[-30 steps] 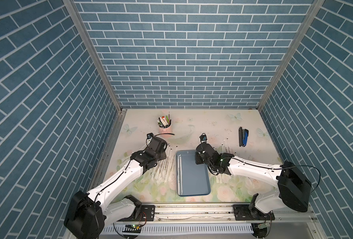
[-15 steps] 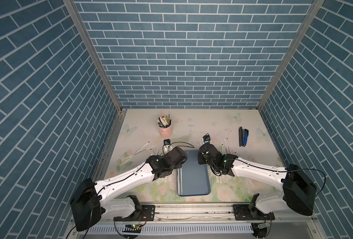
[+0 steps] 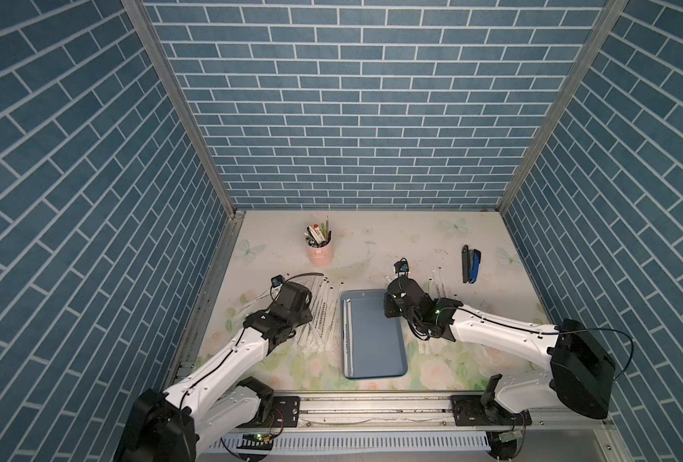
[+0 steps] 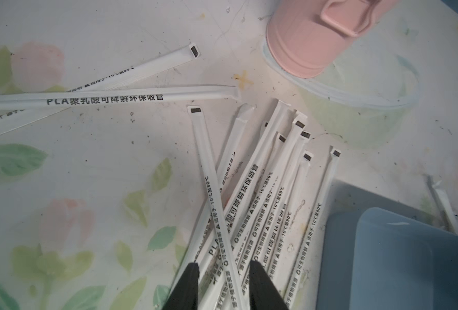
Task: Put the straws into the storage box
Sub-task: Pick up the straw from the center of the board.
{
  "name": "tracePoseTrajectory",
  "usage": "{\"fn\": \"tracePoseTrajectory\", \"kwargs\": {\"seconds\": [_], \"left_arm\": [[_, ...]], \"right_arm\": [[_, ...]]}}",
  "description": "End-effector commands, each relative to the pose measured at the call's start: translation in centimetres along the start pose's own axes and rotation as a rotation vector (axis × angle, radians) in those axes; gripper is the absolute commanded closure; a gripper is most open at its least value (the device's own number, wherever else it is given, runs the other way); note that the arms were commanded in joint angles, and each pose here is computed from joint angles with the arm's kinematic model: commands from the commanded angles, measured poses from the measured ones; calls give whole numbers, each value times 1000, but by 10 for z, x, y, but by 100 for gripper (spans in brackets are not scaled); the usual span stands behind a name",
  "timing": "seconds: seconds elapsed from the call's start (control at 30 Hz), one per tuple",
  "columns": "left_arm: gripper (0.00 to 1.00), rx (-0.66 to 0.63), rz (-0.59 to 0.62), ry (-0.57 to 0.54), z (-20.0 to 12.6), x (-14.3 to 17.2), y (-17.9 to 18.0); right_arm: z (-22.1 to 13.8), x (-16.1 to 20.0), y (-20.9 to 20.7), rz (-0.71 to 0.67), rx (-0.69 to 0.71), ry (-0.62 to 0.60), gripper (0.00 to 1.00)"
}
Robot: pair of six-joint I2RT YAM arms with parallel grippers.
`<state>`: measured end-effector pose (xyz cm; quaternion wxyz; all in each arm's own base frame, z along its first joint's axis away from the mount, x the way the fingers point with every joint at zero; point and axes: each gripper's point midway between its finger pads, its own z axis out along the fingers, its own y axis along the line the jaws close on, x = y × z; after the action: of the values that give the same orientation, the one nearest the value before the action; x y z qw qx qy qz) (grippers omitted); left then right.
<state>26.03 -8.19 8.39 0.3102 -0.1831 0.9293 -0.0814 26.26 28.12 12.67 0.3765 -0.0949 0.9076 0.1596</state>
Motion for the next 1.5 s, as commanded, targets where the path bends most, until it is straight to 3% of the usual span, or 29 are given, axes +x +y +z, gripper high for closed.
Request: {"fn": "tracePoseTrajectory", "kwargs": {"seconds": [0.0, 0.6, 1.17, 1.47], "left_arm": [[65, 39, 53, 10, 14, -8, -5], [71, 5, 97, 88, 59, -3, -2], [91, 6, 78, 81, 62, -8, -6], [97, 3, 74, 73, 55, -12, -6]], "right_arm": [[2, 1, -2, 7, 0, 2, 76], [8, 1, 1, 2, 9, 13, 77], [6, -4, 2, 3, 12, 1, 77], [7, -4, 4, 1, 4, -1, 77]]}}
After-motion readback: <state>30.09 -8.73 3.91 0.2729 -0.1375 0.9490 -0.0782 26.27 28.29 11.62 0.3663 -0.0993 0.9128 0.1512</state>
